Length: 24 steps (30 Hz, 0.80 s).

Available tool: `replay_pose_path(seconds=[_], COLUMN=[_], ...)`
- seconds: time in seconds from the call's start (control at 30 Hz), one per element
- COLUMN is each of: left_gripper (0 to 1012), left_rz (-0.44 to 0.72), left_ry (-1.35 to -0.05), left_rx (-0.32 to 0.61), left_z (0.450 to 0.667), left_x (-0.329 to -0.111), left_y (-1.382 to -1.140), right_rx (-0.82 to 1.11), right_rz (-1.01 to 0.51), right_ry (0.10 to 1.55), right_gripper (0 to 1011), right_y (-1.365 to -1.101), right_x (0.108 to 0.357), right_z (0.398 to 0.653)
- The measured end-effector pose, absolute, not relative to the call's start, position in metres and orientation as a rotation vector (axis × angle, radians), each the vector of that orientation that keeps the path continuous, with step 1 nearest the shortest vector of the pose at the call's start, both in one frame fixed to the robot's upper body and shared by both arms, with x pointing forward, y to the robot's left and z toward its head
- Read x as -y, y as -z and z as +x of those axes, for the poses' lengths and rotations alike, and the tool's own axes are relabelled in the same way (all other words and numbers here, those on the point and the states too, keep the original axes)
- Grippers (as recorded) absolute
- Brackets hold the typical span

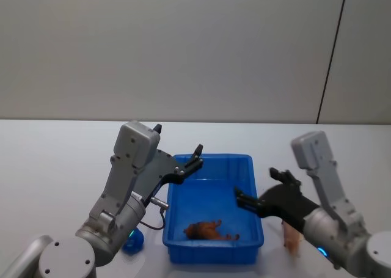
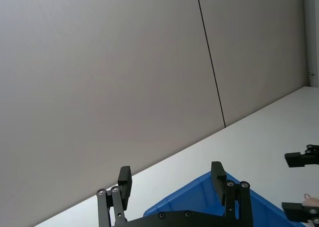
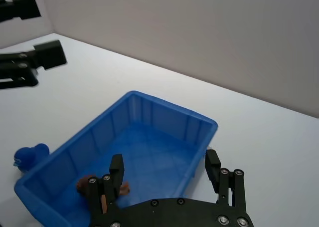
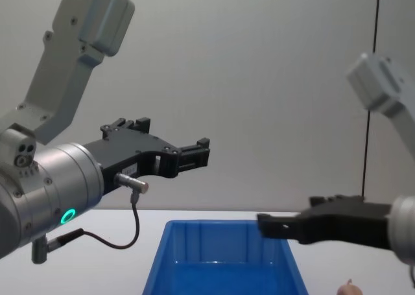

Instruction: Pick up the two dolls from the table and place them into the box.

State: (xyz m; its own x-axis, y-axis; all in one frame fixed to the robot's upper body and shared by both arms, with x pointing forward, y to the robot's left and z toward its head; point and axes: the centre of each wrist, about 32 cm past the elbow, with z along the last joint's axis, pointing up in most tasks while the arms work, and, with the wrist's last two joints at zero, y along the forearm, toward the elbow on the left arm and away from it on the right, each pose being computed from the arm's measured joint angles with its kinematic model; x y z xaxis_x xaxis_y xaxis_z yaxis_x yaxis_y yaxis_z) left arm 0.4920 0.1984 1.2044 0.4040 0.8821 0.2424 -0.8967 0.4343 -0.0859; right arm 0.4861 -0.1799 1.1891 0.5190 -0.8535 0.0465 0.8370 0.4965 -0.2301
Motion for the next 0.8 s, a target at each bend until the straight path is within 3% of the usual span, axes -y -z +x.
replay_pose_path(seconds=[0.8], left_gripper=[1002], left_rz=[0.061], left_ry=[-1.124], left_rx=[0.268], left_z=[0.492], left_x=[-0.198], left_y=[-1.204], right_rx=[-0.157], right_rz=[-0.325], right_ry=[1.13], right_gripper=[1001], right_y=[-1.164], right_x=[0.216], right_z=[0.47])
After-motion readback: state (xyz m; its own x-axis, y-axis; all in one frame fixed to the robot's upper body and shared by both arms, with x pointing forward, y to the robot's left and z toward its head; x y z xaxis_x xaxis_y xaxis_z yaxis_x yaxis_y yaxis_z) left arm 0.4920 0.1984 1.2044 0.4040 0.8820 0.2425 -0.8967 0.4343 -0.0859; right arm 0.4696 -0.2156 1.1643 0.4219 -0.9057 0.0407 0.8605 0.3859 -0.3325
